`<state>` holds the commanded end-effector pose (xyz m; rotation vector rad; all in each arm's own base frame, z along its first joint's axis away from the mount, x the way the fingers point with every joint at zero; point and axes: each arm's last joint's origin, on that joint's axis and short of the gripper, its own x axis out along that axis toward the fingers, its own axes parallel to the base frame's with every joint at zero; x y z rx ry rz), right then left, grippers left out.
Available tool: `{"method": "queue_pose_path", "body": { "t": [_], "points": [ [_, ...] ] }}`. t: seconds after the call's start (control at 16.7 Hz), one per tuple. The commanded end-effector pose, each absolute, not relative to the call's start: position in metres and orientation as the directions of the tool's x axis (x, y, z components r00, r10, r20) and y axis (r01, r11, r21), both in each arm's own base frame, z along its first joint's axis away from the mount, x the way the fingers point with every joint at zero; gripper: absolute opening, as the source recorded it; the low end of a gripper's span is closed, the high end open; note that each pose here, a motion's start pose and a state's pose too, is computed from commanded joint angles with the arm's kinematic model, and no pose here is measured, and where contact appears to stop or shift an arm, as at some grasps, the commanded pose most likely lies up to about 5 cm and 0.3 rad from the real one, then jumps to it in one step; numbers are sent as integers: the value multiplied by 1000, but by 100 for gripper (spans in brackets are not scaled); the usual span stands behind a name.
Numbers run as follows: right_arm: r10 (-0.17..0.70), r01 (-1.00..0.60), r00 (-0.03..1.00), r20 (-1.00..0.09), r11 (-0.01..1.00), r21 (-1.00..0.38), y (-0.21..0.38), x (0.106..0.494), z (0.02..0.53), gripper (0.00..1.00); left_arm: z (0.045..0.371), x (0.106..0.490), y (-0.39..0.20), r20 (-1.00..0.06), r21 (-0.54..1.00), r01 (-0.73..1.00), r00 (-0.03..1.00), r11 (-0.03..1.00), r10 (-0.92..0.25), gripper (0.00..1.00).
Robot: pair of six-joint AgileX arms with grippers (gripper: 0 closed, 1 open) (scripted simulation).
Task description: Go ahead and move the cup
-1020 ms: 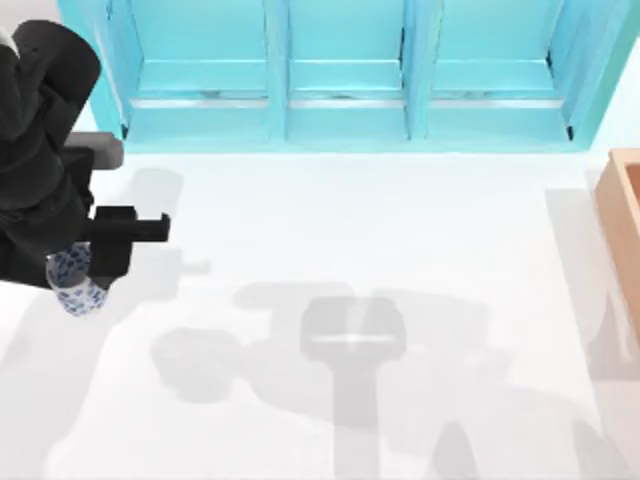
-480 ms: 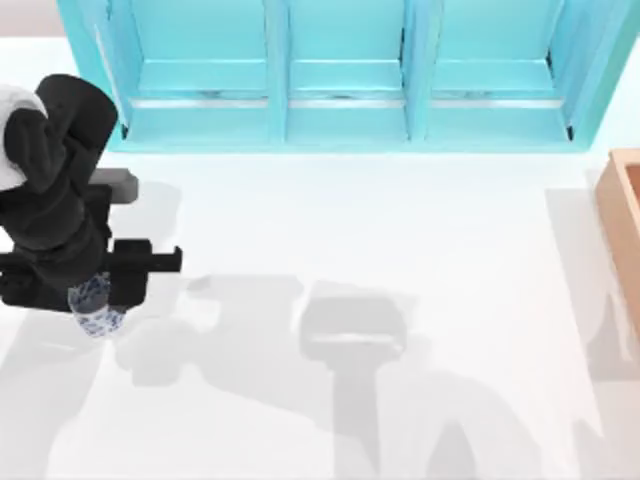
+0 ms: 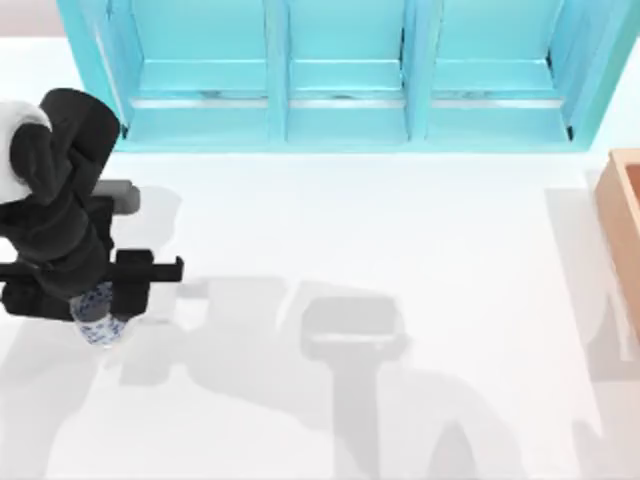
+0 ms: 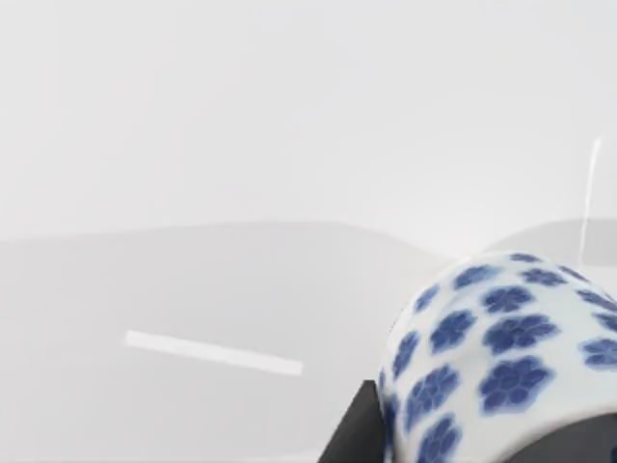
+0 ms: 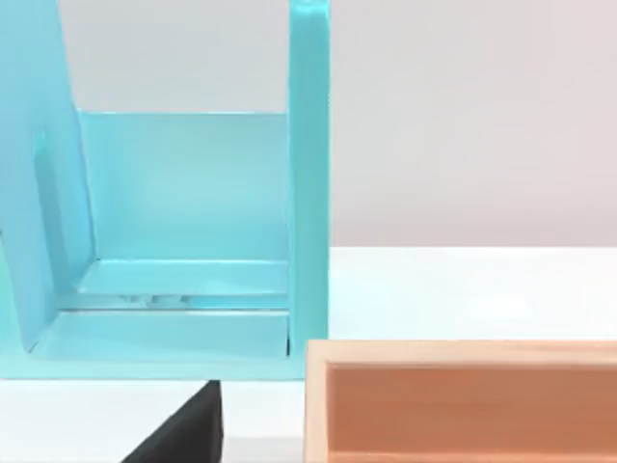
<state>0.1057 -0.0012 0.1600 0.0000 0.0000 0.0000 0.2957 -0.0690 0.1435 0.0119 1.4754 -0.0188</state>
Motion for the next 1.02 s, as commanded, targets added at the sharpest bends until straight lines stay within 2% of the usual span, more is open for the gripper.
{"method": "queue_pose_path", "body": {
  "t": [0.66,1.02],
  "points": [
    [0,0,1000,0,1000,0,-1,106,160,100,143,296,-69,-995,-3,20,95,1000,-5,98],
    [0,0,1000,0,1000,0,-1,106,160,100,143,296,-69,-995,-3,20,95,1000,-5,100]
  ]
}}
